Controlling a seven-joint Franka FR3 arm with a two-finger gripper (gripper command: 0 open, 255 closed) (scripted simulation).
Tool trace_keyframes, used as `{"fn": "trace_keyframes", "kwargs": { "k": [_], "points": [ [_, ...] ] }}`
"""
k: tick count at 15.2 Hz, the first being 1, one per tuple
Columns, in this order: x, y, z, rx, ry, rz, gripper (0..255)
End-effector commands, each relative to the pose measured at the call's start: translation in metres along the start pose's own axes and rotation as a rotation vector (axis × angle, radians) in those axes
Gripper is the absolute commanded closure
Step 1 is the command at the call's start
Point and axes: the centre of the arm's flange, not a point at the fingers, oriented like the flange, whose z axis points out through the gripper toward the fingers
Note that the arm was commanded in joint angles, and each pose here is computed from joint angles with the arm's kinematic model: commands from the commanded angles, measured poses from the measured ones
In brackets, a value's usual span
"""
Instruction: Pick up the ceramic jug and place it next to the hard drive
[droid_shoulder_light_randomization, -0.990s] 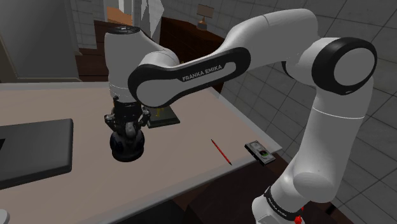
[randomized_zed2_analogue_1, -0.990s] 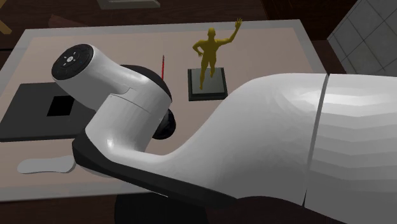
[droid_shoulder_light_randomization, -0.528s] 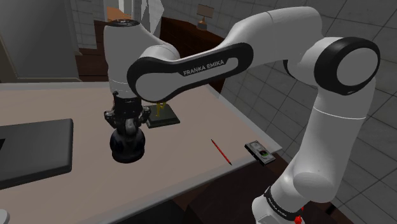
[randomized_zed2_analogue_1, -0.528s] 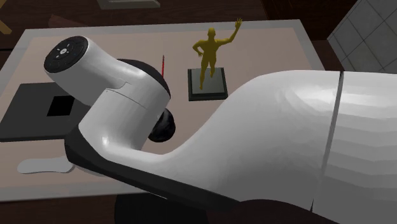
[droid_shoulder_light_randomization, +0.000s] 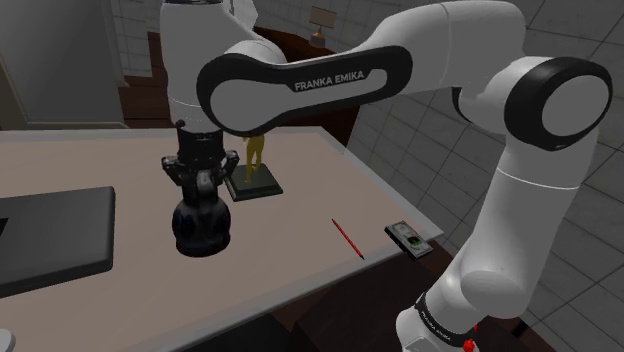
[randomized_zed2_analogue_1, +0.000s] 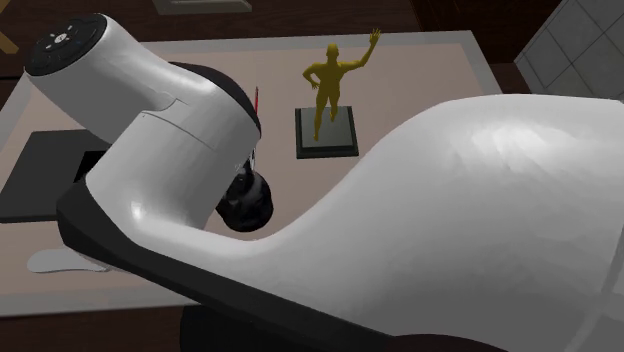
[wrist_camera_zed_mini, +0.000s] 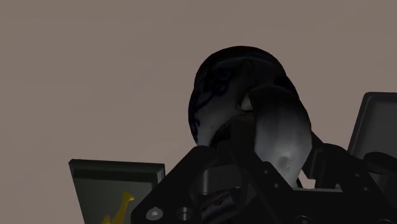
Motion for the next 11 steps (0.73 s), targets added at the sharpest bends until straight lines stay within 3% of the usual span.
{"fn": "trace_keyframes", "kwargs": {
  "k": [1, 7, 11],
  "points": [
    [0.002, 0.001, -0.013, 0.002, 0.003, 0.0, 255],
    [0.004, 0.002, -0.042, 0.002, 0.003, 0.0, 255],
    [0.012, 0.052, -0.056, 0.002, 0.003, 0.0, 255]
  ]
}}
